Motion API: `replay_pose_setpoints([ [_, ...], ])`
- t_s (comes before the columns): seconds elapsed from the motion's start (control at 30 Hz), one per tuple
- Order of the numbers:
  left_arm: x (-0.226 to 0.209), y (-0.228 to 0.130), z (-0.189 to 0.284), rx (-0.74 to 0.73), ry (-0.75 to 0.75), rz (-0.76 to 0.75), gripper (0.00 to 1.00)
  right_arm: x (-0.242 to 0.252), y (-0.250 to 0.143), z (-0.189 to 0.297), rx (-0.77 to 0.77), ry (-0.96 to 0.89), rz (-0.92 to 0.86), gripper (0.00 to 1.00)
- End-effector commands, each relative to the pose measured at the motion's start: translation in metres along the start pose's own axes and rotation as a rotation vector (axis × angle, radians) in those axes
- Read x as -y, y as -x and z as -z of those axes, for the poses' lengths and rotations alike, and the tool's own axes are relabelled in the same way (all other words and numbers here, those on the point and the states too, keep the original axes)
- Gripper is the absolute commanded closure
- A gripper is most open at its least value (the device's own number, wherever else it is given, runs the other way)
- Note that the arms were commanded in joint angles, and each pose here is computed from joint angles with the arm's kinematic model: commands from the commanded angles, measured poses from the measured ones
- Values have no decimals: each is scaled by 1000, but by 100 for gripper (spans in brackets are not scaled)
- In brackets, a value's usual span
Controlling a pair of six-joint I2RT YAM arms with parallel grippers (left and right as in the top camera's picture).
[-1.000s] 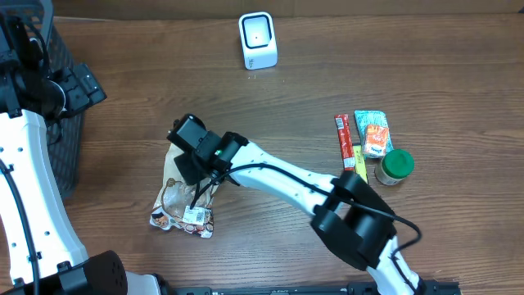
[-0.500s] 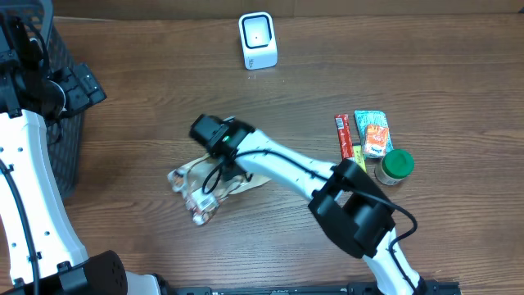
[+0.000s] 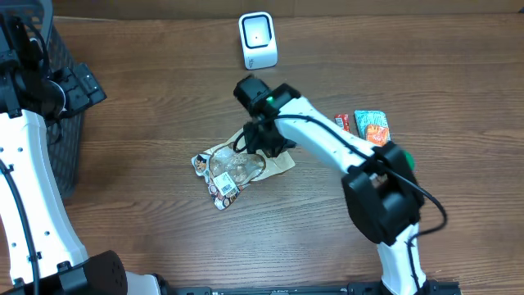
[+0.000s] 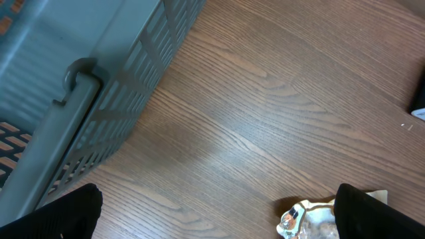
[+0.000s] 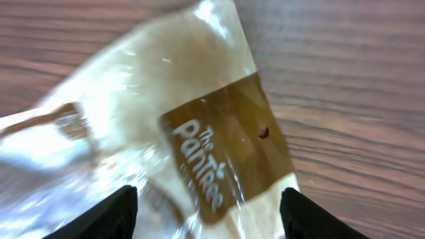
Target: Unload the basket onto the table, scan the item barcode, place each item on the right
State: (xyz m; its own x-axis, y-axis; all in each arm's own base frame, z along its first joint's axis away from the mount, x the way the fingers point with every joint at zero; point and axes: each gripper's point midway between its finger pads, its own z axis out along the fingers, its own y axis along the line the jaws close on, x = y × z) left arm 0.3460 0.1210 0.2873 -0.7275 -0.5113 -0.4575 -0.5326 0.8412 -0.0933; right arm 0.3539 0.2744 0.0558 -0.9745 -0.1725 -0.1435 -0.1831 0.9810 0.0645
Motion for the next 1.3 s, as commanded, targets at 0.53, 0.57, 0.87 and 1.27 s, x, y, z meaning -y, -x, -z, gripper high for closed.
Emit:
replay_pose_setpoints([
  [0.53,2,3,3,11,-7,-9,0,1,-20,-5,-35,10,116,21],
  [0.57,2,3,3,11,-8,-9,0,0,-21,-8,-38,18,117,21],
  [0.87,2,3,3,11,-8,-9,0,1,-36,-36,-104,10,122,22],
  [1.27,2,3,3,11,-8,-9,0,5,-46,-47,-152,-8,120,21],
])
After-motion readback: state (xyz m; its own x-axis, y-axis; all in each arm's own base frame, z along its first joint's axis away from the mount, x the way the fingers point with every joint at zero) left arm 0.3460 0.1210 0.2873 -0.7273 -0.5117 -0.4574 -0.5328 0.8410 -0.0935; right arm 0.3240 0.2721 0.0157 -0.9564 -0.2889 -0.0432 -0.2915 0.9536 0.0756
